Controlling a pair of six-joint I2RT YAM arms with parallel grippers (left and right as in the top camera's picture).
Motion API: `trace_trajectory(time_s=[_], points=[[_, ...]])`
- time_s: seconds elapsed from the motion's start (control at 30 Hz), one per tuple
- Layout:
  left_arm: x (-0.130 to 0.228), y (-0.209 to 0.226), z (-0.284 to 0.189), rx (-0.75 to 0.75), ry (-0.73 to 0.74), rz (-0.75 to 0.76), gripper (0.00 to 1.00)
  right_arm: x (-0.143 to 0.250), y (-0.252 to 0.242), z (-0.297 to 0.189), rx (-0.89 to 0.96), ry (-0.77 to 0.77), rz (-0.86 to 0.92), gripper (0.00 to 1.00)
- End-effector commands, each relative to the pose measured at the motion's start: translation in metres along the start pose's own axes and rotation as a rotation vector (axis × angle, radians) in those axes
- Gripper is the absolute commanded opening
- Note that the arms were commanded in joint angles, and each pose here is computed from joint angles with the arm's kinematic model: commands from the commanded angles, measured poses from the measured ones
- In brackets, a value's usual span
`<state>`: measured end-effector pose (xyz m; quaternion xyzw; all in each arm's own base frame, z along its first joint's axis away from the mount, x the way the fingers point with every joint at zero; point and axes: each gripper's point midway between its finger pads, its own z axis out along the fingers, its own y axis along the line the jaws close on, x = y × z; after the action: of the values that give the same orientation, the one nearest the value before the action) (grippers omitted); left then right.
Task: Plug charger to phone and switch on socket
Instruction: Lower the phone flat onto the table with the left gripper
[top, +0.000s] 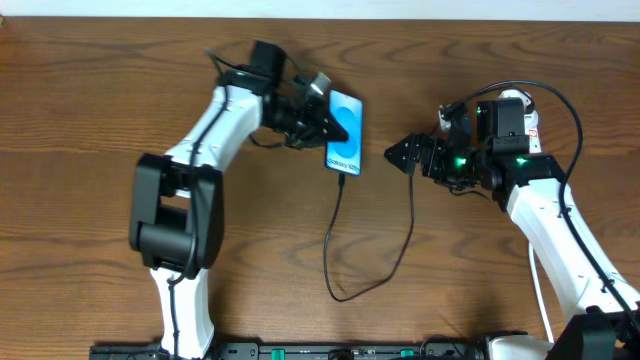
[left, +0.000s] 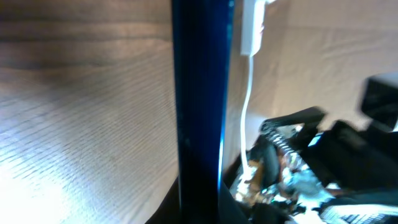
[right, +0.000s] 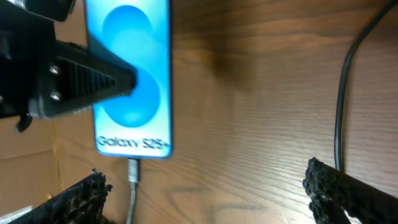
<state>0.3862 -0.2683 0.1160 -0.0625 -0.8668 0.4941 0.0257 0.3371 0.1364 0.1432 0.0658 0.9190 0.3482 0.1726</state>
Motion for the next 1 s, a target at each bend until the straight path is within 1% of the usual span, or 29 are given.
trace_trajectory(time_s=[0.0, 0.07, 0.2, 0.3, 0.97], points=[[0.006, 0.013, 0.021, -0.038, 0.039, 0.053, 0.07, -0.004, -0.007, -0.005, 0.039, -0.021, -0.032, 0.99], [0.004, 0.03, 0.024, -0.098, 0.035, 0.038, 0.07, -0.002, -0.008, -0.005, 0.042, -0.014, -0.045, 0.99], [0.0, 0.038, 0.027, -0.1, 0.028, 0.039, 0.07, -0.002, -0.008, -0.005, 0.042, -0.012, -0.049, 0.99], [-0.006, 0.051, 0.029, -0.149, 0.009, 0.047, 0.07, -0.002, -0.008, -0.005, 0.042, -0.012, -0.049, 0.99], [-0.006, 0.091, 0.052, -0.166, 0.041, -0.002, 0.07, -0.003, -0.011, -0.005, 0.06, -0.019, -0.045, 0.99]])
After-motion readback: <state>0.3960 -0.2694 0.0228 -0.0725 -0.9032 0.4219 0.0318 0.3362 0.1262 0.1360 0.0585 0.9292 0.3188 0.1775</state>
